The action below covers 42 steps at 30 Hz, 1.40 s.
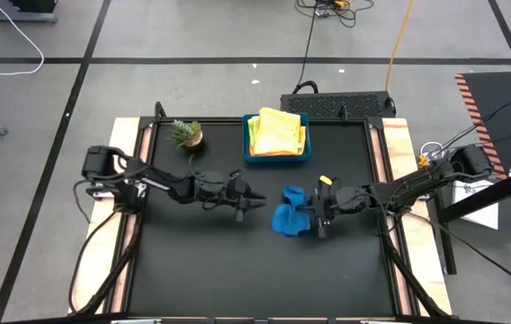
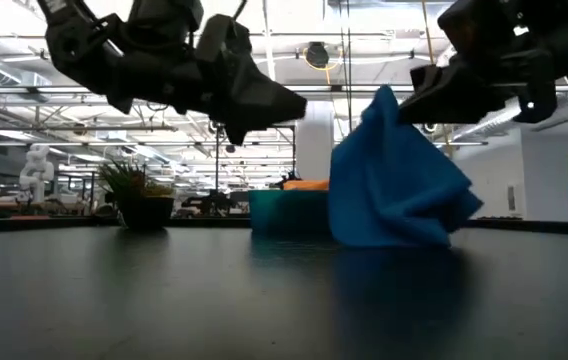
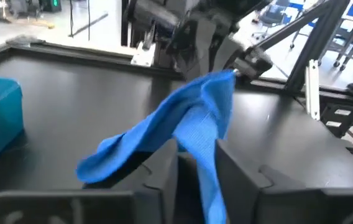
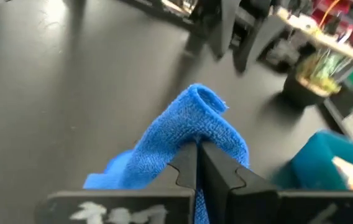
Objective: Fold microfiber towels
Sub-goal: Fold the blue microfiber cloth
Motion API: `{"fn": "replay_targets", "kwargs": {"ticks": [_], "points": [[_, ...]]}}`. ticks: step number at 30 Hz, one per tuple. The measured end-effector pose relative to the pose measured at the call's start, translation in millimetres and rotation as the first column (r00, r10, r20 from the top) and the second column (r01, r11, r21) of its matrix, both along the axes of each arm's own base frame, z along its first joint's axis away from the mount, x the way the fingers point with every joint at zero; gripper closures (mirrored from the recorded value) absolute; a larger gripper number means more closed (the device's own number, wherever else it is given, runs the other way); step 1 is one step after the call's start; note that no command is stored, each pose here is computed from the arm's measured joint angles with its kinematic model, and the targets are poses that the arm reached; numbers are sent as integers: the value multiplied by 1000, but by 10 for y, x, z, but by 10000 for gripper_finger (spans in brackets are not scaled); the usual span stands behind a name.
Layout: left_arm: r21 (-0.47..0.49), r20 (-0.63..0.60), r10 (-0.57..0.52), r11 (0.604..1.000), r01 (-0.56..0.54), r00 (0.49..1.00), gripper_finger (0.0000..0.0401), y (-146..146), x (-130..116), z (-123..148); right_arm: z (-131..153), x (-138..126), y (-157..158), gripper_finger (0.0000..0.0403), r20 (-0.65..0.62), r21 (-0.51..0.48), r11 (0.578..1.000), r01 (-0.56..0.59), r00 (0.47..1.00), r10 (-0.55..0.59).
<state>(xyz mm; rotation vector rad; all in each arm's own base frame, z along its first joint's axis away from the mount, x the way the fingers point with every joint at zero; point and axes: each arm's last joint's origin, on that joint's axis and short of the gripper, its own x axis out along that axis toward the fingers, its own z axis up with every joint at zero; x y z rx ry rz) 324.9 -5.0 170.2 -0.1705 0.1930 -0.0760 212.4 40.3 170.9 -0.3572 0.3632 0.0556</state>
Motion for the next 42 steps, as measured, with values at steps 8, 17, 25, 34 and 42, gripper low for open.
{"fn": "replay_targets", "kwargs": {"ticks": [8, 17, 25, 34, 42], "points": [[-18, -2, 1, 1000, -1, 1000, 209, -3, 299, -58, 11, 49, 10, 403, 49, -68, 997, -25, 998, 28], [-7, 6, -55, 998, 55, 998, 174, -20, 516, 47, -125, 133, 29, 403, 24, -80, 996, -29, 999, 31], [-12, -63, -58, 998, 57, 996, 174, -23, 516, -11, -118, 153, 25, 403, 50, -109, 994, -10, 999, 16], [18, -54, -77, 997, 78, 996, 174, -77, 515, -4, -111, 155, 25, 403, 57, -122, 992, -15, 998, 22], [67, -51, -92, 993, 95, 995, 269, -96, 514, -4, -111, 155, 26, 403, 57, -121, 992, -16, 998, 23]]}}
